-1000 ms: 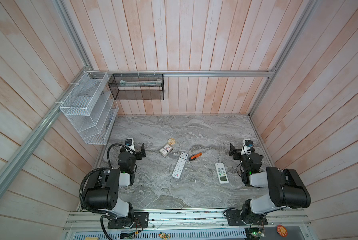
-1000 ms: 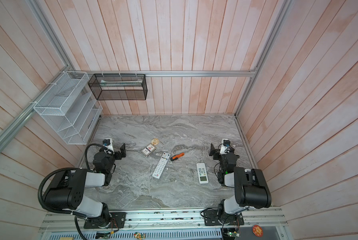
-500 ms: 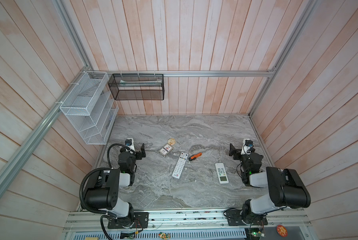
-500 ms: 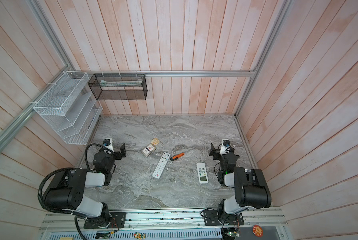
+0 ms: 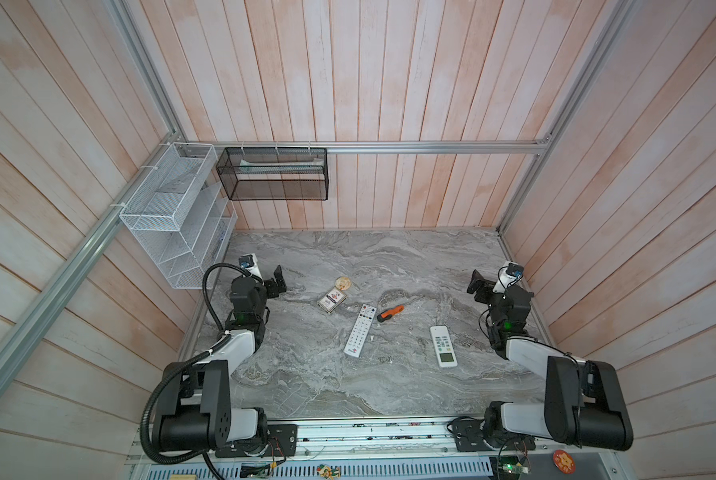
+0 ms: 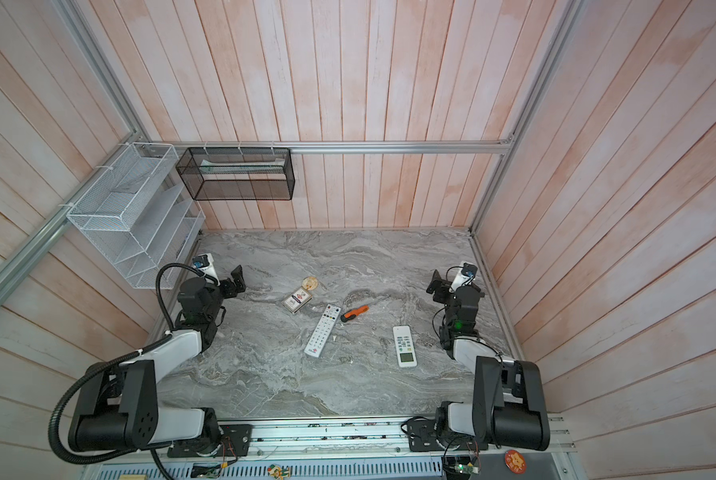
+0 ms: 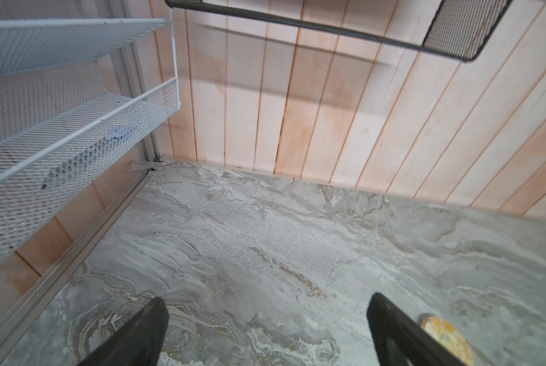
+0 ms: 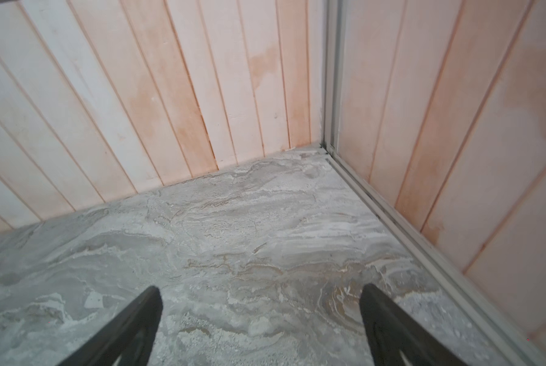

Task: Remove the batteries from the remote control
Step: 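Grasp the white air-conditioner remote with the right gripper while the left arm advances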

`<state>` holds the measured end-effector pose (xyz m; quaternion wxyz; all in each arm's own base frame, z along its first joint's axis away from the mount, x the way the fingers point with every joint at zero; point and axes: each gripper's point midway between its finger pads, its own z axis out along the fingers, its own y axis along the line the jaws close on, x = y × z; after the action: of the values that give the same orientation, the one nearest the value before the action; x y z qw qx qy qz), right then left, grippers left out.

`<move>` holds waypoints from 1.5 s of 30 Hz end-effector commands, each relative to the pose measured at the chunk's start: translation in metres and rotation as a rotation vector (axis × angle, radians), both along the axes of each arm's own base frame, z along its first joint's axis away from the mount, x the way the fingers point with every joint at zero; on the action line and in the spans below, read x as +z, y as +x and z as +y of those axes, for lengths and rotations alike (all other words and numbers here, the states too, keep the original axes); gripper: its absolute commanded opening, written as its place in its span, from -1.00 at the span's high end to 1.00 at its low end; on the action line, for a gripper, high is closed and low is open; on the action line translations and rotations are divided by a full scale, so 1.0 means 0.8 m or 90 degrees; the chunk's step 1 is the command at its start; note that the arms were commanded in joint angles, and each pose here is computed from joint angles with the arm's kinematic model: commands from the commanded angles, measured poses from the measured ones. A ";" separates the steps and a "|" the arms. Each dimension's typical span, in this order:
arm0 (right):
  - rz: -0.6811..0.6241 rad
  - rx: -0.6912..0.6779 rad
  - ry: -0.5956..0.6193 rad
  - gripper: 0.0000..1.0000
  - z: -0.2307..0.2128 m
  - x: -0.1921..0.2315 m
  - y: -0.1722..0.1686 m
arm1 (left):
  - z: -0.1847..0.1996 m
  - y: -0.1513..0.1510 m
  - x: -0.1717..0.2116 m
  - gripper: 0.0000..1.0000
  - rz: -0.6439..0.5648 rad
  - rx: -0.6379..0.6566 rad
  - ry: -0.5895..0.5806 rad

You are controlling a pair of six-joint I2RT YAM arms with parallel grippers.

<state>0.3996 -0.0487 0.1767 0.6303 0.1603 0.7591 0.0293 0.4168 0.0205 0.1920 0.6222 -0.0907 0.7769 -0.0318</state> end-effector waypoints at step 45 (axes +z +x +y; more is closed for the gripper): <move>0.875 0.264 0.028 -0.72 0.189 -0.208 -0.171 | -0.182 -0.144 -0.037 -1.00 0.349 -0.236 -0.423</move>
<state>0.2689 0.1027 0.0224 0.0055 0.0122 0.9971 0.0743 0.3002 -0.1226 0.1541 0.3132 -0.1647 0.8617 -0.3636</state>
